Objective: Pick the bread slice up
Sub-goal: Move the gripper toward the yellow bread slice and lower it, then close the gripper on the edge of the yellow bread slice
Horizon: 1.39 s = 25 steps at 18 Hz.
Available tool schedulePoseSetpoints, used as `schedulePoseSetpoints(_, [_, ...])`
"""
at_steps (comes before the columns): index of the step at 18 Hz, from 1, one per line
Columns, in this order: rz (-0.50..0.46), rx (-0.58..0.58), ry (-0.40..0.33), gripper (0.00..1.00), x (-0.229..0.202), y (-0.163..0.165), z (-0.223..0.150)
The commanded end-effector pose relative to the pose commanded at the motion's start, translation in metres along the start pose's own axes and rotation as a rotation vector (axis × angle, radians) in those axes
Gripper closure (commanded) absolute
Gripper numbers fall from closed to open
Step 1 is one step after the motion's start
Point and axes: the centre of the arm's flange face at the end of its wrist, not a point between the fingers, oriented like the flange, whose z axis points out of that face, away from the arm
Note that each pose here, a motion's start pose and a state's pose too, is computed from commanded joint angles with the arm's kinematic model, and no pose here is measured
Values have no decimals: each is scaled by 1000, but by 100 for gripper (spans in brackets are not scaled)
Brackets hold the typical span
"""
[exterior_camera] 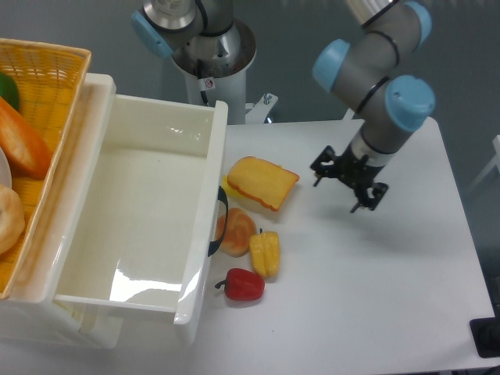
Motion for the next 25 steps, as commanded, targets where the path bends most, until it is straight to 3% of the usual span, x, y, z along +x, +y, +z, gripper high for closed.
schedulePoseSetpoints(10, [57,-54,138,0,25,-38,38])
schedulePoseSetpoints(19, [66,-76,192,0,28,-45,61])
schedulePoseSetpoints(23, [73,-137,222,0,32,-39,63])
schedulePoseSetpoints(25, [80,-152,230,12,33,-37,63])
